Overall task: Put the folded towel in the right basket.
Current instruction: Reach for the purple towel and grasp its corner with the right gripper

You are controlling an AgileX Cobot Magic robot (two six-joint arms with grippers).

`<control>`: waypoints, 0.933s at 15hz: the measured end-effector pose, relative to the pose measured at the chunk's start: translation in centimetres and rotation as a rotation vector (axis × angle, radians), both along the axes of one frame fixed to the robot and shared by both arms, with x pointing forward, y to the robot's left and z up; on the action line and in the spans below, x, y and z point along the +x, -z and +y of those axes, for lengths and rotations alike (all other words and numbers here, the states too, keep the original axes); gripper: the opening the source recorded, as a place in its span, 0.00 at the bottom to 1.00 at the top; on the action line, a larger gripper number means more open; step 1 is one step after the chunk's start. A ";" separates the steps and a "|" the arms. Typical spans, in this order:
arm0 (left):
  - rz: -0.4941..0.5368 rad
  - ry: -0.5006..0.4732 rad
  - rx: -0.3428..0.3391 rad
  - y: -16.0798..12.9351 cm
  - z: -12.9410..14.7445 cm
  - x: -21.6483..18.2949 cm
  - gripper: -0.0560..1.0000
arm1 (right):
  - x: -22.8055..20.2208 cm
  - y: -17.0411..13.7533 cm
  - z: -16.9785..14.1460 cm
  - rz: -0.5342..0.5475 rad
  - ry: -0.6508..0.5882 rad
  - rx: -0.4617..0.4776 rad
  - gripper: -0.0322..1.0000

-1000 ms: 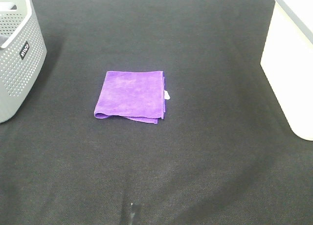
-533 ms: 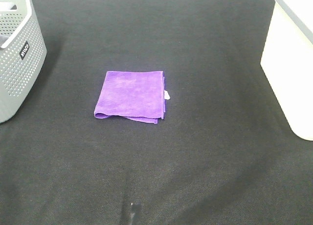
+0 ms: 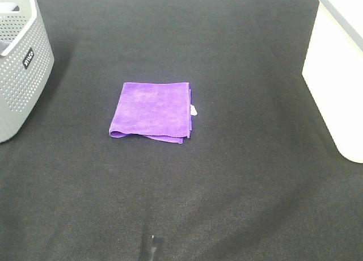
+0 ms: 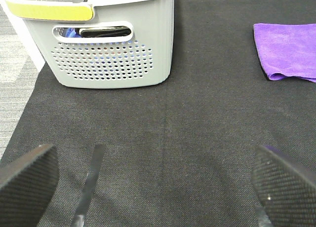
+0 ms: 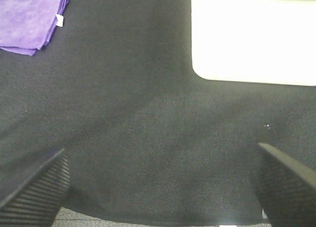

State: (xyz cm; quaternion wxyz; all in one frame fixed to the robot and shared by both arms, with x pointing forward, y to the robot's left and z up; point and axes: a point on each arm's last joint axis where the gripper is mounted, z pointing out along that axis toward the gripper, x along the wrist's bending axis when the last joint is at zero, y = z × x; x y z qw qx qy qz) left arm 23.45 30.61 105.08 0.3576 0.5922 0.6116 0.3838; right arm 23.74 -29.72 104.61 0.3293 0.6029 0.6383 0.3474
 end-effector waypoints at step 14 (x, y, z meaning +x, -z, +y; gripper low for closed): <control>0.000 0.000 0.000 0.0 0.0 0.0 0.99 | 40.9 -3.0 13.5 0.617 -0.247 0.237 0.94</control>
